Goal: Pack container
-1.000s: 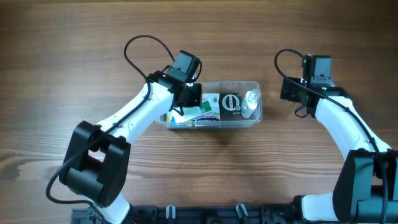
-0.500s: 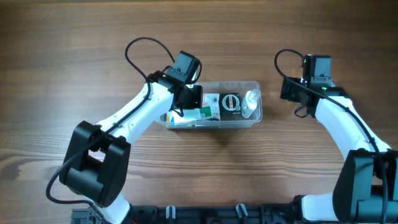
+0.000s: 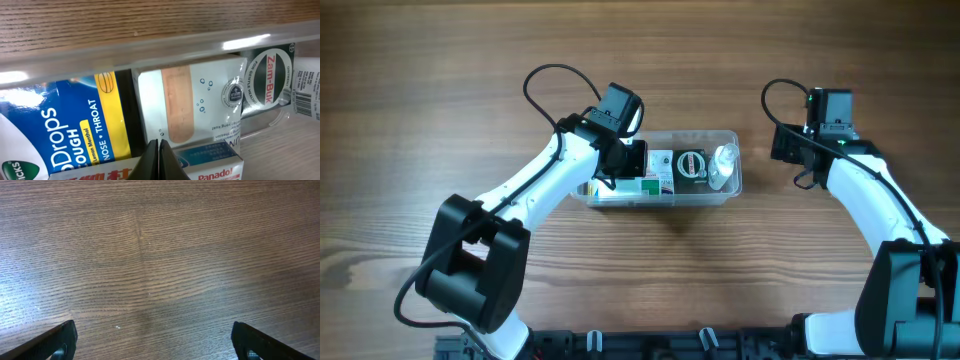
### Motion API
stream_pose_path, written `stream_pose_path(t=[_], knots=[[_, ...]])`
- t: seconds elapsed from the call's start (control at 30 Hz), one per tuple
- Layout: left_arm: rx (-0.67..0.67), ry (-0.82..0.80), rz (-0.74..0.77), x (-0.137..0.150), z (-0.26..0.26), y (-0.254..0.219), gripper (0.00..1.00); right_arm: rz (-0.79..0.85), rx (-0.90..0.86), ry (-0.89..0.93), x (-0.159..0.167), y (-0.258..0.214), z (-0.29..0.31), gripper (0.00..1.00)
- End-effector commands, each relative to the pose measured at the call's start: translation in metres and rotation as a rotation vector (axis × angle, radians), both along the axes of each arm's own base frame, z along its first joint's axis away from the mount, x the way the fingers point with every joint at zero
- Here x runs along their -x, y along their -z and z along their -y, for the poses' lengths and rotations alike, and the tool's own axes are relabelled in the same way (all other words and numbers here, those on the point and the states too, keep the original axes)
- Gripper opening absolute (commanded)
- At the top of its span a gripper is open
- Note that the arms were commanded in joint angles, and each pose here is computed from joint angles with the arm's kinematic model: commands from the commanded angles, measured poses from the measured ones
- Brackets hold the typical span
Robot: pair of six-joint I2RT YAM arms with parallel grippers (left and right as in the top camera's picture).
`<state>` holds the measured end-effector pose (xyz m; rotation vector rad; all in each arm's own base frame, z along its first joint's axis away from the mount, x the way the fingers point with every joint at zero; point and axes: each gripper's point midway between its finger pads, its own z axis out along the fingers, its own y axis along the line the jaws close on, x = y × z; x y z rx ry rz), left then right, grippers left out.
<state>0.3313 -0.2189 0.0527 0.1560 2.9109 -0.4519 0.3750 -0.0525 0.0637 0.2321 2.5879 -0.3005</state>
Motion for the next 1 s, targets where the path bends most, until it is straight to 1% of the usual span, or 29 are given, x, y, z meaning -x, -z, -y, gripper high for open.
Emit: stream_pose_path(t=[0.0, 0.07, 0.2, 0.27, 0.33, 0.4, 0.43, 0.47, 0.5, 0.53, 0.57, 0.6, 0.63, 0.73, 0.97], knots=[[0.023, 0.022, 0.008, 0.002, 0.004, -0.007, 0.04, -0.011, 0.017, 0.002, 0.001, 0.003, 0.002, 1.0], [0.046, 0.019, 0.049, -0.004, 0.006, -0.024, 0.04, -0.011, 0.017, 0.002, 0.001, 0.003, 0.002, 1.0], [0.088, -0.015, 0.202, -0.018, -0.003, -0.085, 0.04, -0.012, 0.017, 0.002, 0.002, 0.003, 0.002, 1.0], [0.05, -0.086, 0.327, -0.025, -0.029, -0.123, 0.04, -0.011, 0.017, 0.002, 0.001, 0.003, 0.002, 1.0], [-0.023, -0.191, 0.443, -0.03, -0.069, -0.157, 0.04, -0.011, 0.017, 0.002, 0.001, 0.003, 0.002, 1.0], [-0.094, -0.3, 0.525, -0.031, -0.109, -0.182, 0.07, -0.011, 0.017, 0.002, 0.001, 0.003, 0.002, 1.0], [-0.127, -0.362, 0.559, -0.03, -0.132, -0.194, 0.1, -0.011, 0.017, 0.002, 0.001, 0.003, 0.002, 1.0], [-0.144, -0.415, 0.583, -0.029, -0.152, -0.203, 0.34, -0.011, 0.017, 0.002, 0.001, 0.003, 0.002, 1.0], [-0.15, -0.448, 0.592, -0.028, -0.164, -0.208, 0.47, -0.011, 0.017, 0.002, 0.001, 0.003, 0.002, 1.0], [-0.157, -0.486, 0.599, -0.027, -0.178, -0.212, 0.49, -0.011, 0.017, 0.002, 0.001, 0.003, 0.002, 1.0], [-0.167, -0.521, 0.601, -0.027, -0.191, -0.214, 0.56, -0.011, 0.017, 0.002, 0.001, 0.003, 0.002, 1.0], [-0.177, -0.549, 0.595, -0.026, -0.202, -0.213, 0.98, -0.011, 0.017, 0.002, 0.001, 0.003, 0.002, 1.0], [-0.192, -0.579, 0.581, -0.026, -0.214, -0.21, 1.0, -0.011, 0.017, 0.002, 0.001, 0.003, 0.002, 1.0], [-0.211, -0.611, 0.558, -0.024, -0.227, -0.205, 1.0, -0.011, 0.017, 0.002, 0.001, 0.003, 0.002, 1.0], [-0.213, -0.618, 0.557, -0.024, -0.229, -0.205, 1.0, -0.012, 0.017, 0.002, 0.002, 0.003, 0.002, 1.0]])
